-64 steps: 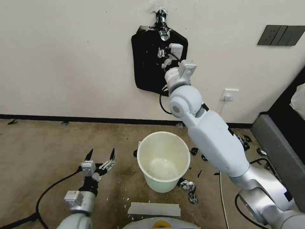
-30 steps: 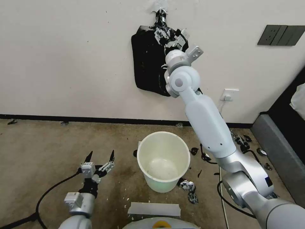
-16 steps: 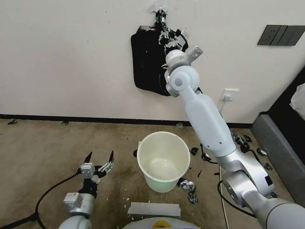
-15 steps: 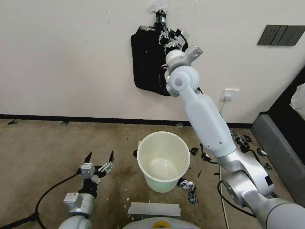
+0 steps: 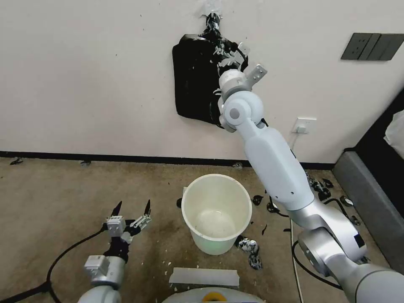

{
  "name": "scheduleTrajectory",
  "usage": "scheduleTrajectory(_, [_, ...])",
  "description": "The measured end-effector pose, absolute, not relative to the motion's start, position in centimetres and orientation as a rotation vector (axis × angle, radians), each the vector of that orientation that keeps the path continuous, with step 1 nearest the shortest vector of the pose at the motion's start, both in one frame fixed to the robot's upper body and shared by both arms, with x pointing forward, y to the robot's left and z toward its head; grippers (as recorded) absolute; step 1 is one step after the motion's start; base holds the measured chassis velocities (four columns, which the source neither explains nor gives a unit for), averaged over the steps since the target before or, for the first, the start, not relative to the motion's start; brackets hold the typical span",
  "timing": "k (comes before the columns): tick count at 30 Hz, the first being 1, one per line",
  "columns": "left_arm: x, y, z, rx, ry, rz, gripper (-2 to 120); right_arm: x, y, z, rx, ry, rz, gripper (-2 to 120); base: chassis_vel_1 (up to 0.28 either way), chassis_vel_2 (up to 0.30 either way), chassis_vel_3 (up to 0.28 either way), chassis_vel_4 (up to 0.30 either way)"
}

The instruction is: Place a trash bag onto the trash bin.

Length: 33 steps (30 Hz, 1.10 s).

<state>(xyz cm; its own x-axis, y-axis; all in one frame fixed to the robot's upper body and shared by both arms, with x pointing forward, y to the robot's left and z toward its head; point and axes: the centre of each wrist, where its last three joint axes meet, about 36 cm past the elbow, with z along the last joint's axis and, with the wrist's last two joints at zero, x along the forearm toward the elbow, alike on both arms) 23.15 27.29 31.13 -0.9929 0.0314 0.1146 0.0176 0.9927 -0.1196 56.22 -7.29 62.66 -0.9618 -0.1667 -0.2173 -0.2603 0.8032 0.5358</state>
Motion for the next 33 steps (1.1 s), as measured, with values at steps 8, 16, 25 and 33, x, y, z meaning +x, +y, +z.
scheduleTrajectory(8, [23.2,27.2,31.2,-0.039,-3.021,0.181,100,55.4,-7.4,62.1,-0.318,2.862,0.839,0,0.000,0.000,0.000,0.000])
scheduleTrajectory(16, [23.3,27.2,31.2,-0.038,-3.023,0.179,100,54.3,-7.2,61.1,-0.244,2.956,0.754,0,0.000,0.000,0.000,0.000])
scheduleTrajectory(25, [23.5,27.2,31.4,-0.042,-3.029,0.174,100,51.2,-7.6,59.4,-0.172,3.073,0.610,0,0.000,0.000,0.000,0.000])
scheduleTrajectory(33, [23.7,26.9,31.5,-0.054,-3.031,0.171,100,48.7,-7.0,56.8,-0.183,3.128,0.580,0,0.000,0.000,0.000,0.000])
